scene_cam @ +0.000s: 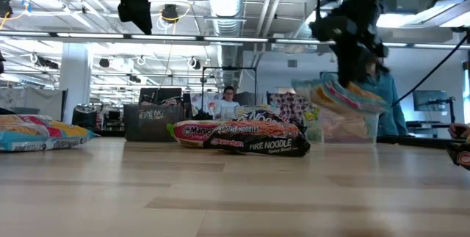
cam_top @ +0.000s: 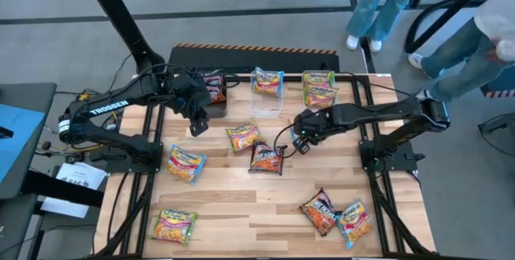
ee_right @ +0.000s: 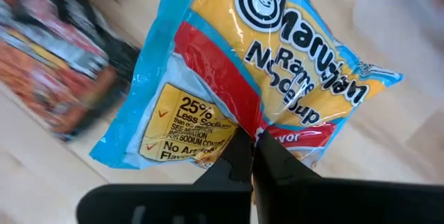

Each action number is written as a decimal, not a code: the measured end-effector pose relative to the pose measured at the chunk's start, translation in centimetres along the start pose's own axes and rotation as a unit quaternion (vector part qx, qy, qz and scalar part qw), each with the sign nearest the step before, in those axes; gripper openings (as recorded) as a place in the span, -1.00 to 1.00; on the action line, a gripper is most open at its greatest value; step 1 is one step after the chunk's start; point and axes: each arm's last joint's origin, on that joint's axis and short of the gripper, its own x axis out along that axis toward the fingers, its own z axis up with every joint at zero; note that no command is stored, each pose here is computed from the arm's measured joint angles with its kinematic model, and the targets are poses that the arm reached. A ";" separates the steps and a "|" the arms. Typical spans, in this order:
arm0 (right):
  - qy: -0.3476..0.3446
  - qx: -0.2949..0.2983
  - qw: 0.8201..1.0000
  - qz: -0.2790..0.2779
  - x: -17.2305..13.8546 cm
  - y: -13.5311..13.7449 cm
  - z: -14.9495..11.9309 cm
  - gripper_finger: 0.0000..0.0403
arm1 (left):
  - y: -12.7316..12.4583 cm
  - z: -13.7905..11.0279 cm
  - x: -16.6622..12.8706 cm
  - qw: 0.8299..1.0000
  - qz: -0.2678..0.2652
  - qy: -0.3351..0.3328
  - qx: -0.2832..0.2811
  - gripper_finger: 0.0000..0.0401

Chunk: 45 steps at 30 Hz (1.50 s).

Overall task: Sort Maruchan noodles
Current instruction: Put the top right blue noodle pack into the left transparent bin

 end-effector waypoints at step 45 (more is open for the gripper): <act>-0.512 -0.053 0.852 -0.094 -7.5 -3.9 15.1 -0.97 | 0.0 0.0 0.0 1.000 0.001 -0.002 -0.001 -0.51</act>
